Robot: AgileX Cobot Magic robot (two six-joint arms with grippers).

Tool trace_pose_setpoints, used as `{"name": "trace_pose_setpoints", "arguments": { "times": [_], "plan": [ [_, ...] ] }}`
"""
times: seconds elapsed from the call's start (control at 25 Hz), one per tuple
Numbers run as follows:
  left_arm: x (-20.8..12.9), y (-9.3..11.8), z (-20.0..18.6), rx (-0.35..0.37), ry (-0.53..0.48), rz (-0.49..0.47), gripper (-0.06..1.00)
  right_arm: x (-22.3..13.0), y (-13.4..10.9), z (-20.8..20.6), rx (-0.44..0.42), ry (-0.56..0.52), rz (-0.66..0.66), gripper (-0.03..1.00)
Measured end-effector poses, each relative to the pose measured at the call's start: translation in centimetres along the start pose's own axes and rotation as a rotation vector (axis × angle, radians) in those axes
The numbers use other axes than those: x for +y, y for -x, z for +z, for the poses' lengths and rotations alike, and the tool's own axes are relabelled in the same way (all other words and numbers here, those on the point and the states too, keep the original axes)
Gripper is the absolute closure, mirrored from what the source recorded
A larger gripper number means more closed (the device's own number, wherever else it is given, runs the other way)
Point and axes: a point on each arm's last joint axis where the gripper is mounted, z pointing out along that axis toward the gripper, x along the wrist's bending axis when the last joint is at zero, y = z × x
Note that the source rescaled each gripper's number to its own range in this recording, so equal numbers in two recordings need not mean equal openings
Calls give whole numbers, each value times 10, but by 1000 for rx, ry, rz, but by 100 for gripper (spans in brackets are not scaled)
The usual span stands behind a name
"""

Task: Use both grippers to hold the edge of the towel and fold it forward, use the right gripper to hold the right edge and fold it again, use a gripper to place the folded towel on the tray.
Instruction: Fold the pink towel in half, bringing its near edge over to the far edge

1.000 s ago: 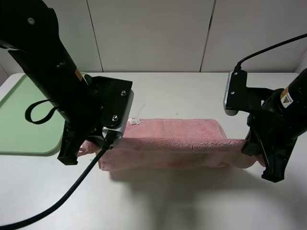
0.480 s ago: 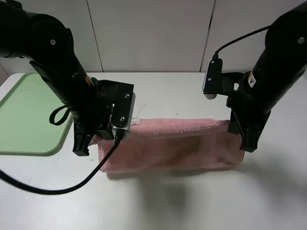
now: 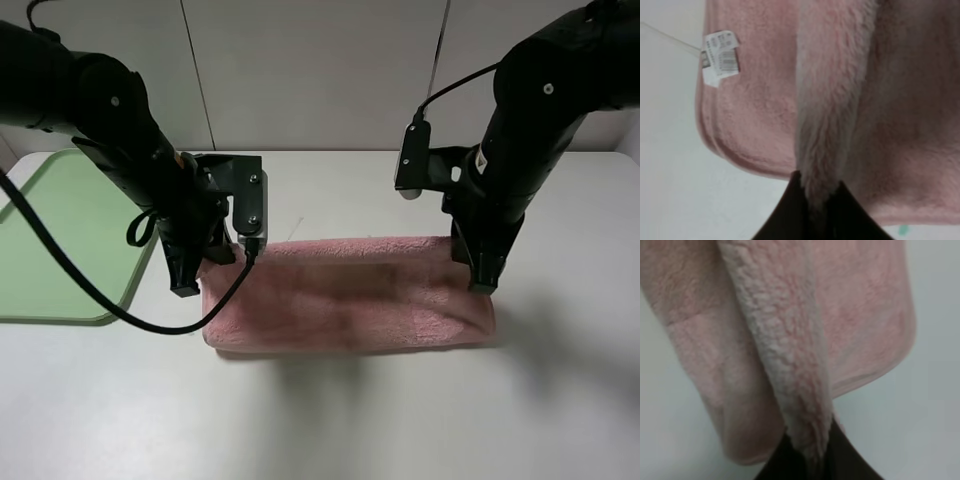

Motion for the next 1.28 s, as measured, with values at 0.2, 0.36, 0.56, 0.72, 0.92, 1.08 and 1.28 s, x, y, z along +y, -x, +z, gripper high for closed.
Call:
{"name": "trace_pose_setpoints", "arguments": {
  "times": [0.2, 0.36, 0.56, 0.72, 0.92, 1.08, 1.28],
  "plan": [
    [1, -8, 4, 74, 17, 30, 94, 1, 8, 10, -7, -6, 6, 97],
    [4, -14, 6, 137, 46, 44, 94, -1, 12, 12, -16, -6, 12, 97],
    [3, -18, 6, 177, 56, 58, 73, -4, 15, 13, -38, -24, 12, 61],
    [0, -20, 9, 192, 65, 12, 14, -4, 22, 13, -94, -5, 21, 5],
    [0, -21, 10, 209, 83, -18, -3, -1, 25, 13, -119, 44, 37, -3],
    [0, -21, 11, 208, 83, -19, -5, 0, 24, 13, -113, 50, 64, -3],
    [-2, -17, 10, 173, 61, -36, -5, -1, 24, 13, -107, 44, 67, -3]
  ]
}}
